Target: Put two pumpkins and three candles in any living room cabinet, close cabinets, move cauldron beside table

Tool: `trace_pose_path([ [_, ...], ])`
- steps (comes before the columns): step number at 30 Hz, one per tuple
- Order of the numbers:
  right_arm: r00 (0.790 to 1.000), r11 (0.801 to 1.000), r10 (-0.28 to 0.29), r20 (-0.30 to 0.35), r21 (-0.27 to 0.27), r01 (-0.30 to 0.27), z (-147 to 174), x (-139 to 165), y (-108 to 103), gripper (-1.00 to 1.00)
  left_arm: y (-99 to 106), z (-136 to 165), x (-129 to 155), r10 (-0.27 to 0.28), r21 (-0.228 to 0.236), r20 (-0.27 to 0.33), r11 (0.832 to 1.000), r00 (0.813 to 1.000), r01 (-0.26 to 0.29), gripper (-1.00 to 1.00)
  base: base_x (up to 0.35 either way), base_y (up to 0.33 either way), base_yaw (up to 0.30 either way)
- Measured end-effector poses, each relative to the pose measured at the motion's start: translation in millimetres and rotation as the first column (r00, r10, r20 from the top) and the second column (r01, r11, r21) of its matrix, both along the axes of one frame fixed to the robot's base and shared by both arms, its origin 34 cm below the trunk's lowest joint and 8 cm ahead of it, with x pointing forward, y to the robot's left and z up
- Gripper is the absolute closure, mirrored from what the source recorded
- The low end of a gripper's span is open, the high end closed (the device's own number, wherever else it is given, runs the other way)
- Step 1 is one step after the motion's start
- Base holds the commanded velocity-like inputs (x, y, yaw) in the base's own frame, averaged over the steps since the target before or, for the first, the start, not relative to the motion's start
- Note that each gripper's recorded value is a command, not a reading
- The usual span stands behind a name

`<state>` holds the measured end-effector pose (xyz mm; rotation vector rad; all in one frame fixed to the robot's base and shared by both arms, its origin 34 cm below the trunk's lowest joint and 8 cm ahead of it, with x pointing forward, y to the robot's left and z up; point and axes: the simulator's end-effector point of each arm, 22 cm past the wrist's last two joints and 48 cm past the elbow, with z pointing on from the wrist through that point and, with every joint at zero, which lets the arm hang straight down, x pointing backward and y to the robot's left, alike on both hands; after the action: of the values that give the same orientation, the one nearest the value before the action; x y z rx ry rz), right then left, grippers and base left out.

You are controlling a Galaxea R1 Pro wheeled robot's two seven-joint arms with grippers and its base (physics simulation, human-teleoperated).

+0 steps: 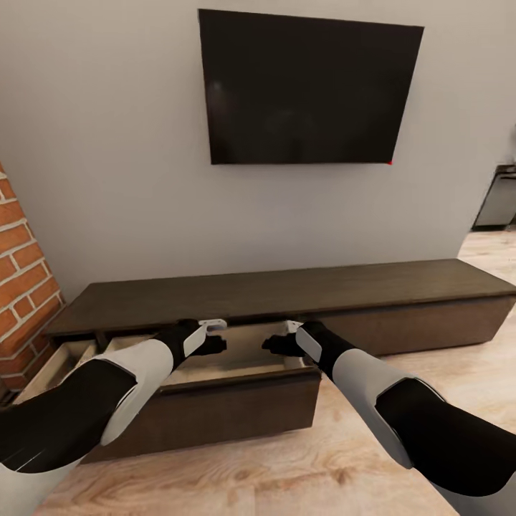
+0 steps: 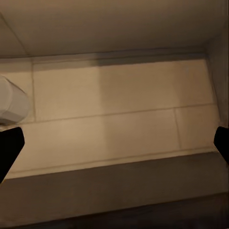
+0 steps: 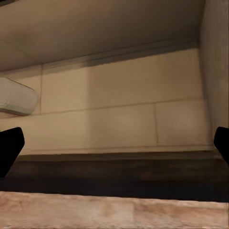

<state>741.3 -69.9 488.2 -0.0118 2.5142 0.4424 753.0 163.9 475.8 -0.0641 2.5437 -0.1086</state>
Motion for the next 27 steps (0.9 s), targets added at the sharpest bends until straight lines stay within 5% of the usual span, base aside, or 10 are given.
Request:
trace_pose_path([
  [11, 1.0, 1.0, -0.01, 0.001, -0.001, 0.01, -6, 3, -5, -1.0, 0, -8, 0, 0.002, 0.0, -0.007, 1.0, 1.0, -0.002, -1.0, -0.17, -0.263, -0.235],
  [27, 0.995, 0.998, -0.063, 0.073, -0.007, 0.064, -3, 12, -21, -1.0, 3, -2, 6, 0.019, -0.003, 0.071, 1.0, 0.997, -0.019, -1.0, -0.006, -0.33, -0.271],
])
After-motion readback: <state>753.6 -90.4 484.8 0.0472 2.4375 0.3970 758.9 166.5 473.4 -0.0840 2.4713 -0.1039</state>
